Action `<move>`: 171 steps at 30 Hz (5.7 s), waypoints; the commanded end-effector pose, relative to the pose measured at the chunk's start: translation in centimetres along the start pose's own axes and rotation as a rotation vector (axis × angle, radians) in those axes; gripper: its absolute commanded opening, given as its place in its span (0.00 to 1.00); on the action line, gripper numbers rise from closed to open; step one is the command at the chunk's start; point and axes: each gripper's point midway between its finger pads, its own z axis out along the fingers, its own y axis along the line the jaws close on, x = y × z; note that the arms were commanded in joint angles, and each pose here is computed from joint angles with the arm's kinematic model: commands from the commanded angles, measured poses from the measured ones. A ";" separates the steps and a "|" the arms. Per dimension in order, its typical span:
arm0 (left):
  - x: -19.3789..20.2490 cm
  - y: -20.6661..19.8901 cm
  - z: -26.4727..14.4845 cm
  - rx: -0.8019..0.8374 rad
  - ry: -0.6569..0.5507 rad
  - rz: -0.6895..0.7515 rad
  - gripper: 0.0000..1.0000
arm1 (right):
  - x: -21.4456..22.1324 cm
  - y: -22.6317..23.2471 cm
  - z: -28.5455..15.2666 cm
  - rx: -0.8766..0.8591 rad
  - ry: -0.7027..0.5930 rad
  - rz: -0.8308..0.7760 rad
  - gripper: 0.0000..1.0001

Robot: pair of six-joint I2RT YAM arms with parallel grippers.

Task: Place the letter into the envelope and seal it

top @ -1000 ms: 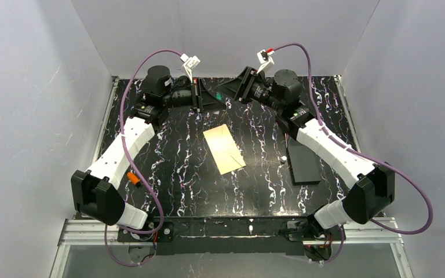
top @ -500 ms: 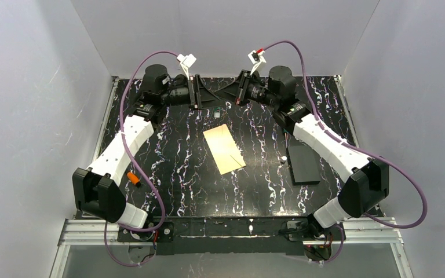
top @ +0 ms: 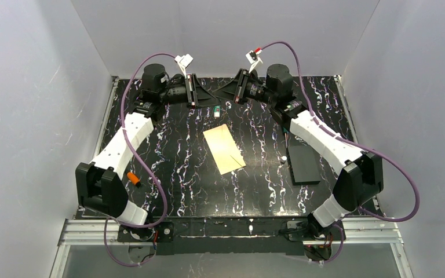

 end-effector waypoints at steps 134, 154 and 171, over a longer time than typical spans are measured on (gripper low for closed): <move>4.0 12.7 -3.0 -0.439 -0.073 -0.253 0.00 | 18.4 -29.1 -19.0 1.092 0.933 -0.202 0.35; 3.2 11.6 -2.8 -0.410 -0.097 -0.284 0.00 | 19.3 -28.2 -19.2 1.133 0.876 -0.102 0.18; 5.9 10.1 -1.5 -0.268 -0.134 -1.175 0.00 | 4.0 -12.8 -5.6 0.546 0.013 -0.292 0.04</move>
